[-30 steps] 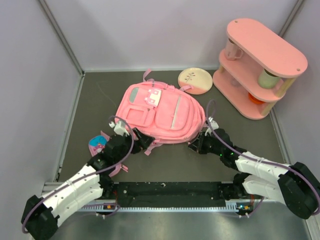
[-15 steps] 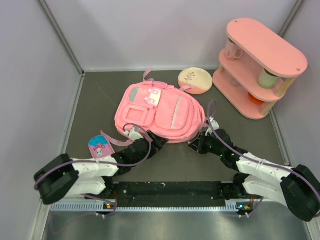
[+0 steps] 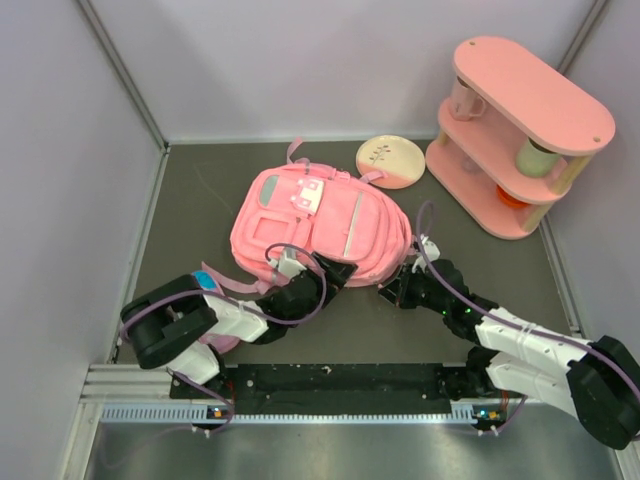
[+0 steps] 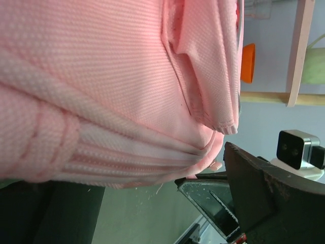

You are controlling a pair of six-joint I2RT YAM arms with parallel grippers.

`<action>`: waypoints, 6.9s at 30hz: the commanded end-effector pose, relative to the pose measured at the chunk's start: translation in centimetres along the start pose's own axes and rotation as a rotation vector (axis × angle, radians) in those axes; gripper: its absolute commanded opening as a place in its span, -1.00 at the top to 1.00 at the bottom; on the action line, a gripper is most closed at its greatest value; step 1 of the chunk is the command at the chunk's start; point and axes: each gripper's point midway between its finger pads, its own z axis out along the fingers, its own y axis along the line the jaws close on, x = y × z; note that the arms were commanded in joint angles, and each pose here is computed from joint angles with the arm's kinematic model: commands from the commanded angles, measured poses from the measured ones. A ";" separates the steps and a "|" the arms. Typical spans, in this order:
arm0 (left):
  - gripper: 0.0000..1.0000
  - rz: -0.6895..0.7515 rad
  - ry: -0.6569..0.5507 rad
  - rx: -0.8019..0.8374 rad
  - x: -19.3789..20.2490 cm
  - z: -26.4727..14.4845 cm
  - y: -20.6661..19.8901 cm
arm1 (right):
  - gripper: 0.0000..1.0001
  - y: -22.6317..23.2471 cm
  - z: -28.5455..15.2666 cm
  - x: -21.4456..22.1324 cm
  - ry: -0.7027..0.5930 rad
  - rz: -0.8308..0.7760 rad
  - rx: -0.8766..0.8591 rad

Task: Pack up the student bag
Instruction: Zip the student bag at the center of the board.

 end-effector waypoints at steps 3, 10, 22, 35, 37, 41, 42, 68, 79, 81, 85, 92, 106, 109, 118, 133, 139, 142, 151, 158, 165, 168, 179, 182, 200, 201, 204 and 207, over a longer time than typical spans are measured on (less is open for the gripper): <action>-0.48 -0.112 -0.062 0.116 -0.9 1.1 -3.5 | 1.00 1.0 -0.1 0.0 0.015 -0.030 -0.040; 0.90 -0.046 -0.079 0.057 -1.5 1.2 -1.6 | 1.00 0.8 -0.3 0.0 0.011 -0.037 -0.029; 1.00 0.257 -0.065 -0.174 -5.3 -4.5 4.9 | 1.00 0.2 -0.3 -0.8 -0.025 -0.040 0.013; 1.00 0.437 -0.055 -0.152 -10.3 -9.3 5.1 | 1.00 -0.8 -0.7 0.0 -0.010 -0.067 0.045; 1.00 0.506 -0.003 -0.126 -10.0 -9.3 4.7 | 1.00 -0.7 -0.9 0.6 0.003 -0.064 0.020; 1.00 0.605 0.151 -0.051 -7.8 -8.4 2.6 | 1.00 -0.3 -1.8 1.8 0.022 -0.066 -0.014; 1.00 0.633 0.185 -0.030 -7.4 -8.3 2.1 | 1.00 -0.4 -2.1 1.9 0.021 -0.075 -0.010; -0.36 0.699 0.072 -0.275 -11.8 -7.4 2.3 | 1.00 13.4 -1.2 8.8 0.174 -0.265 -0.279; -0.98 0.441 0.027 -0.121 -10.1 -11.0 2.5 | 1.00 11.5 0.2 6.2 0.101 -0.323 -0.147; -0.98 0.394 0.073 -0.117 -8.6 -11.0 3.4 | 1.00 10.8 0.1 6.5 0.114 -0.319 -0.133; -0.98 0.328 0.111 -0.077 -5.5 -10.9 4.1 | 1.00 9.8 -0.2 6.8 0.122 -0.310 -0.119; -0.98 0.294 0.099 -0.014 -3.3 -9.7 2.1 | 1.00 9.4 -0.6 7.4 0.144 -0.297 -0.125; 0.09 0.301 0.099 0.019 -2.1 -6.5 0.5 | 1.00 9.1 -0.8 9.0 0.193 -0.277 -0.161; 0.51 0.304 0.099 0.015 -2.1 -6.6 0.8 | 0.95 9.1 -0.3 8.6 0.179 -0.282 -0.139; 0.95 0.312 0.083 0.004 -2.6 -7.1 1.3 | 0.72 9.5 0.6 7.7 0.151 -0.281 -0.112; 1.00 0.328 0.125 0.002 -1.6 -6.4 1.3 | 0.25 10.9 0.5 6.7 0.116 -0.280 -0.169; 1.00 0.327 0.126 0.012 -1.6 -6.4 0.8 | 0.06 9.5 1.0 6.7 0.095 -0.201 -0.061; 1.00 0.332 0.128 0.010 -1.6 -6.4 0.8 | 0.07 9.6 1.5 6.6 0.058 -0.168 -0.018; 1.00 0.329 0.121 0.021 -1.8 -6.7 0.5 | 0.28 8.8 3.7 5.9 -0.028 -0.096 0.146; 1.00 0.331 0.116 0.012 -1.9 -6.7 0.8 | 0.99 8.1 3.6 5.3 -0.061 -0.117 0.180; 1.00 0.338 0.108 0.001 -2.1 -6.8 1.2 | 1.00 7.6 1.9 5.2 -0.041 -0.192 0.146; 1.00 0.352 0.093 -0.021 -2.5 -6.9 1.7 | 1.00 7.3 0.7 5.1 -0.022 -0.241 0.105; 1.00 0.374 -0.044 -0.147 -6.3 -8.6 4.8 | 1.00 4.6 -2.1 7.1 0.170 -0.133 -0.006; 1.00 0.365 -0.055 -0.151 -6.7 -9.0 5.5 | 1.00 6.1 -2.9 7.6 0.232 -0.074 -0.136; 1.00 0.379 -0.088 -0.159 -8.1 -10.3 6.9 | 1.00 2.4 -2.2 9.4 0.367 -0.165 -0.071; 1.00 0.376 -0.086 -0.137 -8.0 -10.1 6.5 | 0.92 2.4 -2.1 9.1 0.357 -0.164 -0.067; 1.00 0.377 -0.063 -0.129 -7.5 -9.9 6.3 | 0.62 2.5 -1.6 8.2 0.329 -0.182 -0.046; 1.00 0.378 -0.044 -0.130 -7.1 -9.7 6.4 | 0.35 2.7 -1.6 6.8 0.272 -0.198 -0.028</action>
